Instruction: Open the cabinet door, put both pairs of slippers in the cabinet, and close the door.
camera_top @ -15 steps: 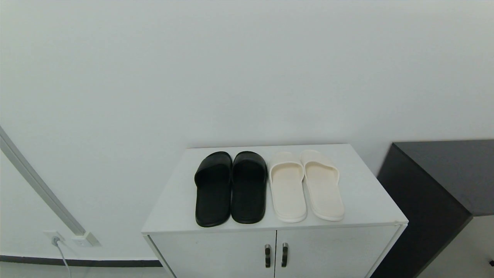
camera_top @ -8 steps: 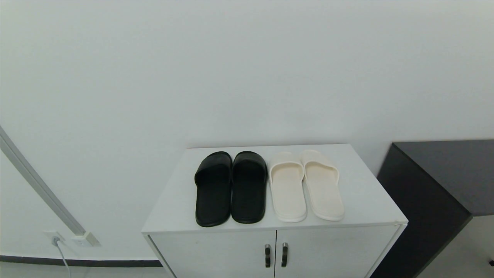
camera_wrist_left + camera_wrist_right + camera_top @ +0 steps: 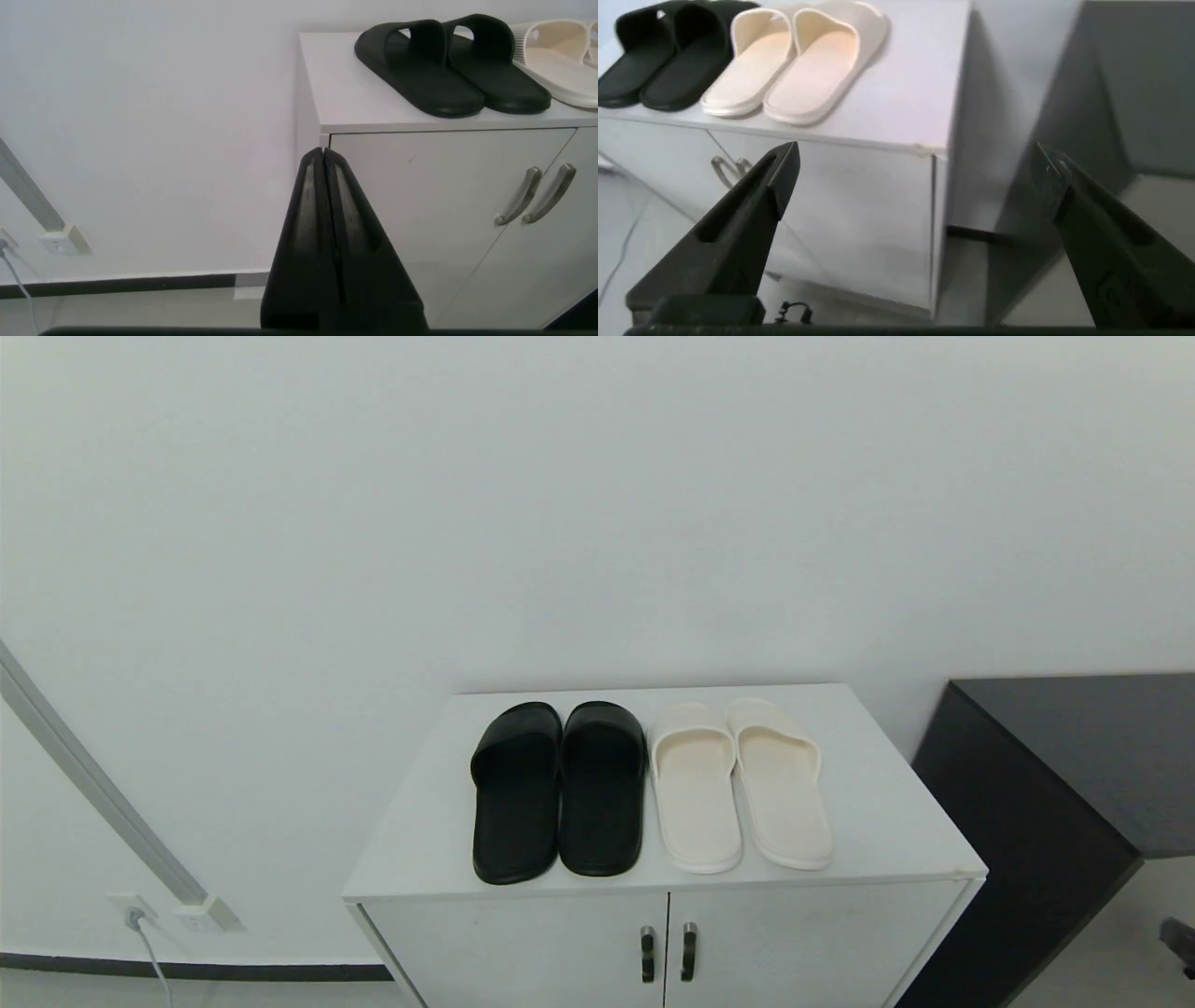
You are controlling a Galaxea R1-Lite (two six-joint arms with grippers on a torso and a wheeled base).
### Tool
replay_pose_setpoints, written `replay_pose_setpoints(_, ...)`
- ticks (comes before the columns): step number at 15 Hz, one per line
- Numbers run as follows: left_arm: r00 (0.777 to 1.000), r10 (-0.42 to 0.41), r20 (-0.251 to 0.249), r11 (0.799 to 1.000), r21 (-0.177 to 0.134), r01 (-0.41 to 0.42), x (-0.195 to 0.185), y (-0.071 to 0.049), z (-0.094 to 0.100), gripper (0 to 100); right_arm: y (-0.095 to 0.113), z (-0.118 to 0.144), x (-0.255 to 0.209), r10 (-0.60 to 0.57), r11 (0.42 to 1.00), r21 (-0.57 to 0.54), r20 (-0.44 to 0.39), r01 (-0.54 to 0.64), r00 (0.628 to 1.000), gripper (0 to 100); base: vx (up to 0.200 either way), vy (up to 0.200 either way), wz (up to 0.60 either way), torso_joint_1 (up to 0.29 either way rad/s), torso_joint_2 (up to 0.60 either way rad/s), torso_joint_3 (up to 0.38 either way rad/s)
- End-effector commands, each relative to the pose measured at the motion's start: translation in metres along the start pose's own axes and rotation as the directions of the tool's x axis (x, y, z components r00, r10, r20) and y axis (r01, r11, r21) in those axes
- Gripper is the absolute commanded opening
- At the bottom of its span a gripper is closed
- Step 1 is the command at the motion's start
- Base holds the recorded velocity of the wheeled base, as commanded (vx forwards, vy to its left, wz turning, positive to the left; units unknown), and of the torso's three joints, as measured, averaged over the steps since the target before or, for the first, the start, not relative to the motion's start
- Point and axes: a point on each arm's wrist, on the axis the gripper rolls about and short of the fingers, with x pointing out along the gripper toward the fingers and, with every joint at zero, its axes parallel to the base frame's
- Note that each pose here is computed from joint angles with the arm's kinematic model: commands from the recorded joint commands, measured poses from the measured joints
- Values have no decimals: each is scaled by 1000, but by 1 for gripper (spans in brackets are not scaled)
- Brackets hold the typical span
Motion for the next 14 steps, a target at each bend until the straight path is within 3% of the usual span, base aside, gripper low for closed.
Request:
replay_pose_setpoints(1,1000,1,-1,1000,0,-1,0,0,0,0,2,9,44,47,999,5,-119,-47,992,100,0,0,0,0,0,0)
replay_pose_setpoints(3,1000,0,-1,1000,0,0,0,0,0,0,9,17,56,55,998,18,-119,-53,991,100,0,0,0,0,0,0)
replay_pose_setpoints(10,1000,0,-1,1000,0,0,0,0,0,0,88,39,126,42,996,84,-160,-29,986,100,0,0,0,0,0,0)
replay_pose_setpoints(14,1000,0,-1,1000,0,0,0,0,0,0,116,41,171,-7,996,87,-130,19,991,100,0,0,0,0,0,0)
